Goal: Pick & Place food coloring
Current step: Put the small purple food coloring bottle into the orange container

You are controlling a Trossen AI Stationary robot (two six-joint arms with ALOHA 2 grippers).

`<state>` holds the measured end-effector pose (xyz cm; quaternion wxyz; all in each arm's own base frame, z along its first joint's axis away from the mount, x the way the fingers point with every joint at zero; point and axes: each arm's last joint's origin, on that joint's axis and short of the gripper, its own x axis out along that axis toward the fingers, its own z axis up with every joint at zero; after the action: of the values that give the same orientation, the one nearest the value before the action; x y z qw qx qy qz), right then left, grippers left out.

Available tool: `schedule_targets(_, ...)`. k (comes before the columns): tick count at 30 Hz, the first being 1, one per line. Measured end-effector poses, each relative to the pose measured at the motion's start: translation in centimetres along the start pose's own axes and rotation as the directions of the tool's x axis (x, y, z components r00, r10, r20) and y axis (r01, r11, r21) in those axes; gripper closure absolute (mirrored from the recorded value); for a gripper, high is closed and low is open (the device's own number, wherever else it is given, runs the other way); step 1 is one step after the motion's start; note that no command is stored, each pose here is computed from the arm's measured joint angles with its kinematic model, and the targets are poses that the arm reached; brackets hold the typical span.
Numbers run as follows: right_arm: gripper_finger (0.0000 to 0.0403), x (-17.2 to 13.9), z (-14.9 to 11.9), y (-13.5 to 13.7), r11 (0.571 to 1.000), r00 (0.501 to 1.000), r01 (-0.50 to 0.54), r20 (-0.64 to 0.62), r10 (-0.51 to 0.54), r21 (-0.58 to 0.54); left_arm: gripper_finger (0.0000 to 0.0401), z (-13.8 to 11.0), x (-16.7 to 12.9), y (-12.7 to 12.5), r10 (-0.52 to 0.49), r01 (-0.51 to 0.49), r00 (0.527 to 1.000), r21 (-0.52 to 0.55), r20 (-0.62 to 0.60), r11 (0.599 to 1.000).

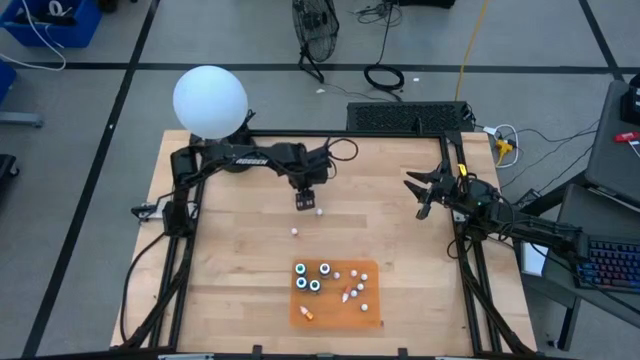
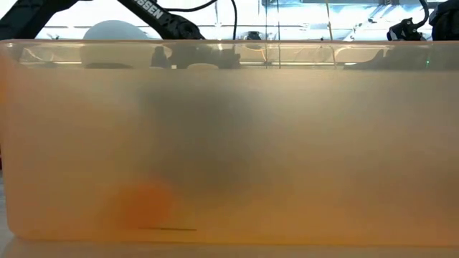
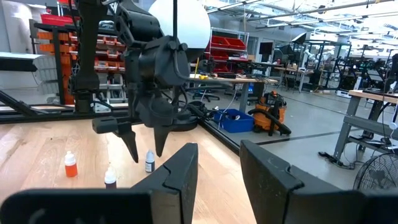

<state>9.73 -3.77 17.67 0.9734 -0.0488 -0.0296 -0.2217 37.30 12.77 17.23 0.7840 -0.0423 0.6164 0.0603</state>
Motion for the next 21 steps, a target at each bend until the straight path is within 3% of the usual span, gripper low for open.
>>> schedule_targets(21, 0.0293, 0.00, 0.01, 0.00, 1.000, 1.000, 0.000, 0.000, 0.000, 0.000, 0.0182, -0.39, 0.55, -0.03, 0.008, -0.008, 1.000, -0.037, -0.007, 0.999)
